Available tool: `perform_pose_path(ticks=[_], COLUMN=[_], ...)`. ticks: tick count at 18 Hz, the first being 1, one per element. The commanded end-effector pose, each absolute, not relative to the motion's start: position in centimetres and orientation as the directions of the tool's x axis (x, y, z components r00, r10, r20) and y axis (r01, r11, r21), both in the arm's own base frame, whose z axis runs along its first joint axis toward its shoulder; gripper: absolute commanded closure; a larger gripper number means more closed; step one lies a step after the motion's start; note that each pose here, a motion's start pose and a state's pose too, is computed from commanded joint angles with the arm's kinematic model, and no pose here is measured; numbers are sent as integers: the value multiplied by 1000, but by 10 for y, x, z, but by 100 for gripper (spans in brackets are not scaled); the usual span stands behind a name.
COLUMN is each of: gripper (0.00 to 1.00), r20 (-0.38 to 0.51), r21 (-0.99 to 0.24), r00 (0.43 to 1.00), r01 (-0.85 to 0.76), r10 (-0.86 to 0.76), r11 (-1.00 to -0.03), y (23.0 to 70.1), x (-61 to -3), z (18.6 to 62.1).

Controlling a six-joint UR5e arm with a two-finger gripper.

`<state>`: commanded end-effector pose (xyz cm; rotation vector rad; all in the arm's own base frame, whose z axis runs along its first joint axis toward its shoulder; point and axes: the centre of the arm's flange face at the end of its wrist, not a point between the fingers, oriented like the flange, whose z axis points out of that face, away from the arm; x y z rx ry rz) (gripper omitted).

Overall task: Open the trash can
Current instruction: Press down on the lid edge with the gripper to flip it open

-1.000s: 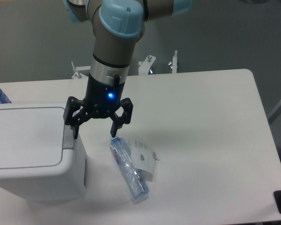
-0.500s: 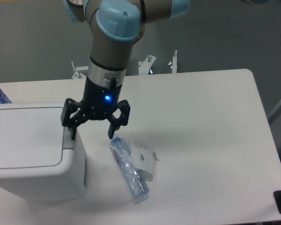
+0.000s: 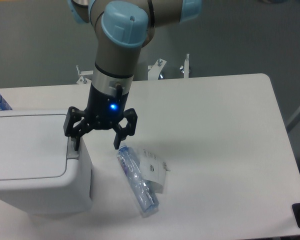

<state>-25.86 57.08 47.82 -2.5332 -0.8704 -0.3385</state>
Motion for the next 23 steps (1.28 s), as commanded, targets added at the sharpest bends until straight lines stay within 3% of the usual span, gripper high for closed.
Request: perform_pose_path(ticks=[23], gripper=[0], r20=[363], r21=[-315], r00=[771], r01=[630], r10=[524], r11=[-709], y=[571], x=[-258], z=[473])
